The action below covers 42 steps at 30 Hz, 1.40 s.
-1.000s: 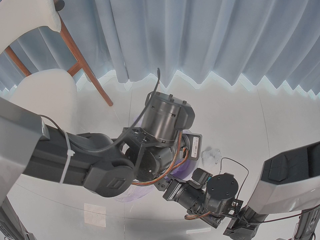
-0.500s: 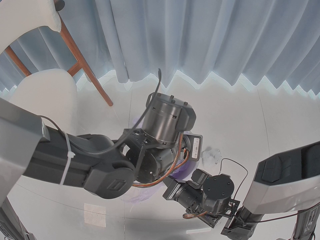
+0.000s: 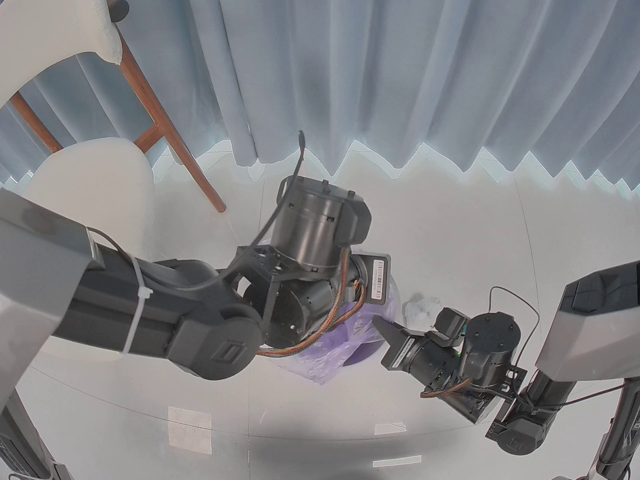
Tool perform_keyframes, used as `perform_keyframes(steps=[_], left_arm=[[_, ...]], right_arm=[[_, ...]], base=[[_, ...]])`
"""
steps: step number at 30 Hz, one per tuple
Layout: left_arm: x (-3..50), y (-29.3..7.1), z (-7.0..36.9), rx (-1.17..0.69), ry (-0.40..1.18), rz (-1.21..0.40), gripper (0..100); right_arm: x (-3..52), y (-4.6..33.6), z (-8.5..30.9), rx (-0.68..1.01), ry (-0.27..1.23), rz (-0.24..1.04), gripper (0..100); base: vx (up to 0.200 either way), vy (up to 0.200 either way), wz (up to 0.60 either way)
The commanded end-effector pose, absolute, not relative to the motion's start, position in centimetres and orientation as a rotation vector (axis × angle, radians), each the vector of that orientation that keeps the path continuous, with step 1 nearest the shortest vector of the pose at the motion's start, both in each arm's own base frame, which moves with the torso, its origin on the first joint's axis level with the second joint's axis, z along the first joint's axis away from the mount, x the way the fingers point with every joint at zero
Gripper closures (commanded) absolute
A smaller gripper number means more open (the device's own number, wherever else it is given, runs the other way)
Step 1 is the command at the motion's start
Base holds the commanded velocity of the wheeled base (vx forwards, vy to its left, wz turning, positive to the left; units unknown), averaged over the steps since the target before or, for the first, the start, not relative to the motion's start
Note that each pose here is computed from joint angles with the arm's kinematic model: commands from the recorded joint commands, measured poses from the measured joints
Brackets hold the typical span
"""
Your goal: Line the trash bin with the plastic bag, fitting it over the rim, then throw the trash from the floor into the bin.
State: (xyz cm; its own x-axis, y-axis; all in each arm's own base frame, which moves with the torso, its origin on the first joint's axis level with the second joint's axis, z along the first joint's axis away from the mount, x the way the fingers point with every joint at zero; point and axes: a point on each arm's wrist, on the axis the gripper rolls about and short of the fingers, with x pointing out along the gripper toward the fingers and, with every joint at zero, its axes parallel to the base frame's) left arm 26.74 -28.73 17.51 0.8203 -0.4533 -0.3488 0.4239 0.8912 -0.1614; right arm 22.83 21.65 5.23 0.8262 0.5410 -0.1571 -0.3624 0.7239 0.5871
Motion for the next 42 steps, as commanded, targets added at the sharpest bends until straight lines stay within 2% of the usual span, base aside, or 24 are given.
perform_keyframes(steps=[1, 3, 4, 14, 19, 23, 30, 35, 42], left_arm=[[27.4, -29.1, 17.5, -0.089, 0.375, -0.464, 100], [27.5, -29.1, 17.8, -0.097, 0.366, -0.467, 100], [27.4, -29.1, 18.0, -0.101, 0.361, -0.470, 0], [27.9, -25.5, 19.3, -0.118, 0.358, -0.434, 0], [26.0, -23.3, 19.2, -0.101, 0.394, -0.458, 0], [25.0, -21.7, 17.8, -0.061, 0.458, -0.501, 0], [25.3, -21.7, 17.1, -0.057, 0.477, -0.514, 0], [24.9, -22.9, 15.9, -0.037, 0.509, -0.542, 0], [24.5, -22.7, 15.2, -0.024, 0.533, -0.545, 0]], right_arm=[[23.4, 20.3, 5.7, 0.570, 0.312, 0.474, 100], [23.4, 20.3, 5.5, 0.567, 0.318, 0.472, 100], [23.4, 20.3, 5.5, 0.566, 0.318, 0.470, 100], [25.5, 19.2, 5.5, 0.583, 0.275, 0.410, 100], [26.9, 17.7, 6.2, 0.605, 0.232, 0.370, 100], [25.9, 17.0, 7.0, 0.609, 0.246, 0.425, 100], [23.8, 16.7, 7.3, 0.595, 0.294, 0.488, 100], [21.4, 16.2, 6.4, 0.562, 0.391, 0.531, 100], [19.9, 15.7, 5.5, 0.517, 0.479, 0.589, 100]], base=[[0.000, 0.000, 0.00], [0.000, 0.000, 0.00], [0.000, 0.000, 0.00], [0.000, 0.000, 0.00], [0.000, 0.000, 0.00], [0.000, 0.000, 0.00], [0.000, 0.000, 0.00], [0.000, 0.000, 0.00], [0.000, 0.000, 0.00]])
